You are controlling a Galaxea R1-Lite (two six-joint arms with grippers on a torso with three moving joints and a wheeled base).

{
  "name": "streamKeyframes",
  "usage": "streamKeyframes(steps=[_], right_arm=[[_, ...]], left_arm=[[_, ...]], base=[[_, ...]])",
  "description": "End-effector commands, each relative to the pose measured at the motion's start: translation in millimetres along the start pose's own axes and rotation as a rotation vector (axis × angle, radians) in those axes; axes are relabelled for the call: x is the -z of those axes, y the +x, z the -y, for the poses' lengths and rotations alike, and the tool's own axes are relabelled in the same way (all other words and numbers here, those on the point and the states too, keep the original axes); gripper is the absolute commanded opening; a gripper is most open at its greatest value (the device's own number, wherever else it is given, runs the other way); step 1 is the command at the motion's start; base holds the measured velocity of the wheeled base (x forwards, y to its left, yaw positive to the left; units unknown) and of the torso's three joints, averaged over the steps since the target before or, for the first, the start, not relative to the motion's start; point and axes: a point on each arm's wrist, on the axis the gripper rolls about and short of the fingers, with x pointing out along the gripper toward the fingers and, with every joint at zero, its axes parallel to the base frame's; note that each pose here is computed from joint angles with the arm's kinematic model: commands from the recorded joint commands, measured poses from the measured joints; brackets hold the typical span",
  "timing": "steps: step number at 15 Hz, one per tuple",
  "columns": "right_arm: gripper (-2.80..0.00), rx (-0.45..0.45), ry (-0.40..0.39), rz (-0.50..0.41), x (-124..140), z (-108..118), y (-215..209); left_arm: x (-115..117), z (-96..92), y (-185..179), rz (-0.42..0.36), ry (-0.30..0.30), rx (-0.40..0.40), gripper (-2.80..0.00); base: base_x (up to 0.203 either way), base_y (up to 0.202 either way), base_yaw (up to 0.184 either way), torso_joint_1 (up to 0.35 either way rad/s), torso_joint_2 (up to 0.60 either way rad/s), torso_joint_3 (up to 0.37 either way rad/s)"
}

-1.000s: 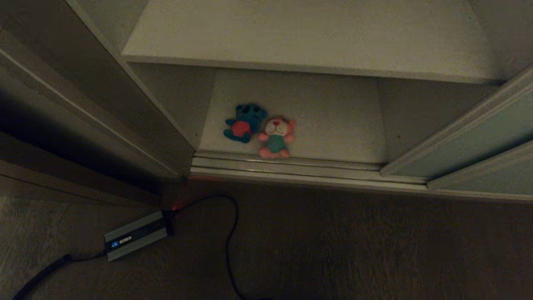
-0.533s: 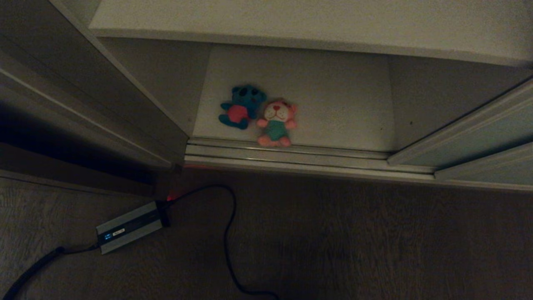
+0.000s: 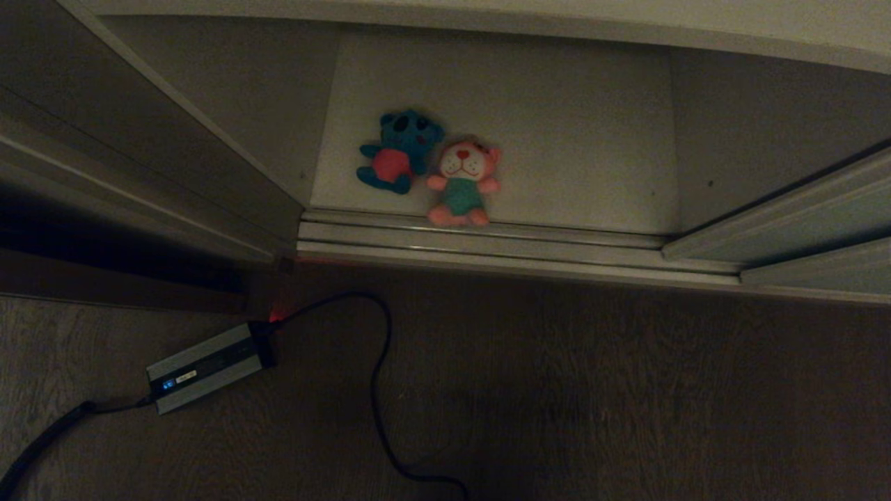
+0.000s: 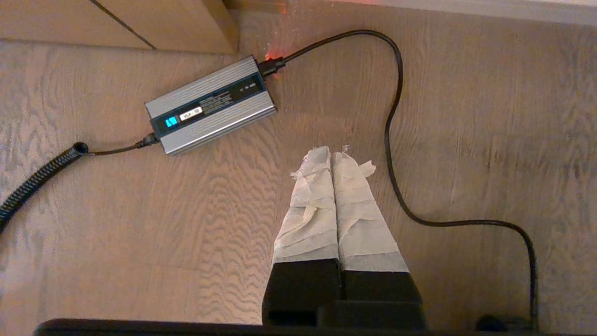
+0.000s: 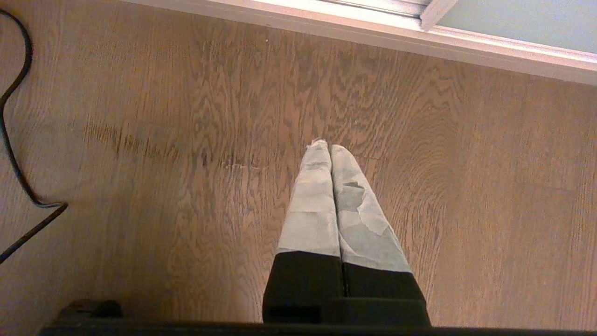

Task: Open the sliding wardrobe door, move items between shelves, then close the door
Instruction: Open the door, then place the pink doll on the higher shelf

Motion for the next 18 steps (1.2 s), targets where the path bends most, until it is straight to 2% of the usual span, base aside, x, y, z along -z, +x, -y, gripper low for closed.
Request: streamKeyframes(steps=[1, 3, 4, 6, 7, 10, 13, 15, 18], right_arm=[[-2.8, -0.001, 0.0, -0.004, 1, 0, 0], [-2.8, -0.001, 0.0, -0.004, 1, 0, 0], [-2.8, -0.001, -0.002, -0.004, 1, 0, 0], [-2.8, -0.001, -0.002, -0.004, 1, 0, 0], [-2.8, -0.001, 0.0, -0.004, 1, 0, 0], [-2.8, -0.001, 0.0, -0.004, 1, 0, 0], [-2.8, -0.001, 0.0, -0.004, 1, 0, 0], [-2.8, -0.001, 0.0, -0.004, 1, 0, 0], [-2.8, -0.001, 0.0, -0.004, 1, 0, 0]], left_arm=[[0, 0.0, 0, -0.005, 0.025, -0.002, -2.8], [0, 0.2, 0, -0.003, 0.068, 0.01, -2.8], [-6, 0.3, -1, 0.024, 0.077, 0.014, -2.8], [-41, -0.1, -11, 0.103, 0.081, 0.017, -2.8], [-56, -0.1, -10, 0.083, 0.079, 0.026, -2.8], [-91, 1.3, 18, -0.073, 0.046, 0.109, -2.8], [-120, 4.1, 75, -0.281, -0.035, 0.233, -2.8], [-127, 7.4, 118, -0.378, -0.075, 0.342, -2.8], [-119, 21.1, 176, -0.498, -0.073, 0.494, -2.8]], base=[[0.0, 0.0, 0.0, 0.0, 0.0, 0.0], [0.0, 0.0, 0.0, 0.0, 0.0, 0.0], [0.0, 0.0, 0.0, 0.0, 0.0, 0.0], [0.0, 0.0, 0.0, 0.0, 0.0, 0.0], [0.0, 0.0, 0.0, 0.0, 0.0, 0.0], [0.0, 0.0, 0.0, 0.0, 0.0, 0.0], [0.0, 0.0, 0.0, 0.0, 0.0, 0.0], [0.0, 0.0, 0.0, 0.0, 0.0, 0.0], [0.0, 0.0, 0.0, 0.0, 0.0, 0.0]])
